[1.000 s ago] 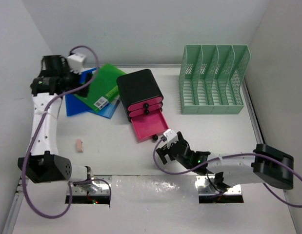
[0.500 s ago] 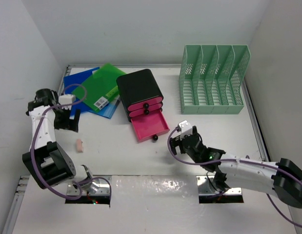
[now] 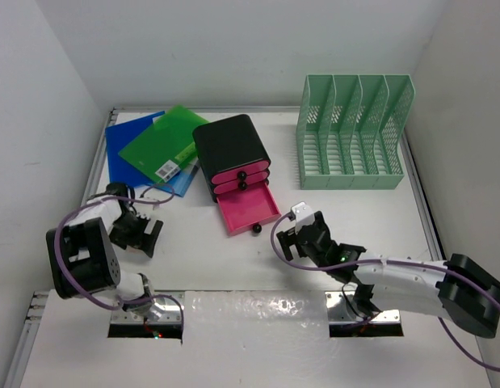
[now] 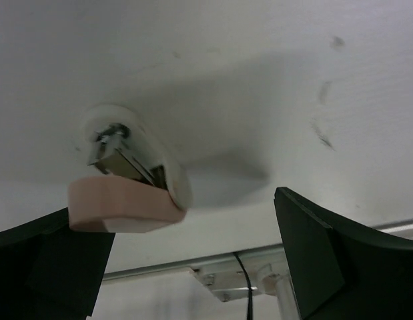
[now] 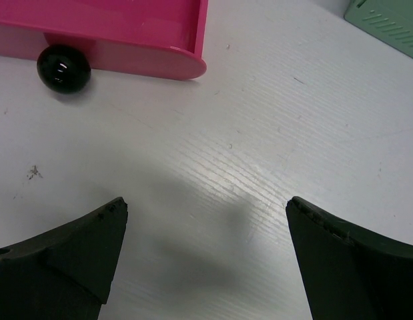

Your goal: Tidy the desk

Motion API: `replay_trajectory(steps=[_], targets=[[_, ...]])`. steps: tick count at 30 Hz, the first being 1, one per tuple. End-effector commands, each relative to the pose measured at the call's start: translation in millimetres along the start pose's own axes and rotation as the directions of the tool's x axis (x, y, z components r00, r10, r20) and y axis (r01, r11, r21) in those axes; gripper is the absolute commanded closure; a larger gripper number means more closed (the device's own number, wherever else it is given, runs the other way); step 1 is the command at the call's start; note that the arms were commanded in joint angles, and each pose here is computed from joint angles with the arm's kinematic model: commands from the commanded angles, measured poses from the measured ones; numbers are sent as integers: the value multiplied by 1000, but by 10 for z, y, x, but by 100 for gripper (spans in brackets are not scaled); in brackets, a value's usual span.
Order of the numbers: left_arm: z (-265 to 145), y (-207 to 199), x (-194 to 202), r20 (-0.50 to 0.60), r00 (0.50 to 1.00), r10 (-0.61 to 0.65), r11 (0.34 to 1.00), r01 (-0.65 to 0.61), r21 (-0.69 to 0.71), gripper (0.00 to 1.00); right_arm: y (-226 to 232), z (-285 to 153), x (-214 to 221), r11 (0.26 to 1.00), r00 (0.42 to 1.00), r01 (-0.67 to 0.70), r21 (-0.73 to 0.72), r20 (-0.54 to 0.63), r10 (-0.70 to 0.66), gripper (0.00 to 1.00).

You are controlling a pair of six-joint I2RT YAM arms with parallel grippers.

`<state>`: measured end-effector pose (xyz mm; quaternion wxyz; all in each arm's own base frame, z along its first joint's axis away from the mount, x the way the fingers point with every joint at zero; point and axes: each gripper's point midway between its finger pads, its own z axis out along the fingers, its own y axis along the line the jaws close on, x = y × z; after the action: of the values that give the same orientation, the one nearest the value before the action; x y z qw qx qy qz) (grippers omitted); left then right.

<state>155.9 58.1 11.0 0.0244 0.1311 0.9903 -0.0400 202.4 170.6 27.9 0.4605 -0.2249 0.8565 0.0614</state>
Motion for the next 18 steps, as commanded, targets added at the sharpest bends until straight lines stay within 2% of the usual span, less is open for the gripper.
replay_trajectory(steps=[1, 5, 8, 9, 11, 12, 13, 14, 18], targets=[[56, 418, -264, 73, 997, -33, 981, 47, -189, 5, 3, 25, -155, 1000, 999, -10, 10, 49, 10, 1], [116, 426, -326, 83, 996, -39, 983, 53, -175, 10, -13, 36, -138, 1000, 999, -8, 19, 51, 7, 1], [184, 415, -330, 82, 996, -24, 986, 37, -164, 25, -19, 47, -143, 1000, 999, -1, 26, 48, 0, 1], [190, 424, -338, 85, 996, -20, 986, 34, -165, 38, -22, 56, -139, 1000, 999, 3, 28, 45, -4, 1], [213, 395, -367, 92, 996, -16, 989, 29, -142, 53, -19, 63, -153, 1000, 999, 6, 30, 45, -7, 1], [219, 358, -374, 93, 996, -16, 992, 28, -119, 73, -22, 70, -142, 999, 999, 13, 34, 37, -14, 1], [222, 327, -363, 85, 996, -15, 995, 24, -101, 80, -17, 70, -142, 999, 999, 13, 33, 36, -14, 1], [203, 276, -335, 65, 998, -16, 997, 20, -71, 97, -20, 73, -139, 999, 999, 14, 34, 33, -15, 1], [49, 167, -476, 131, 991, -6, 1000, 7, -10, 100, -43, 71, -140, 999, 999, 17, 47, 36, -19, 1]])
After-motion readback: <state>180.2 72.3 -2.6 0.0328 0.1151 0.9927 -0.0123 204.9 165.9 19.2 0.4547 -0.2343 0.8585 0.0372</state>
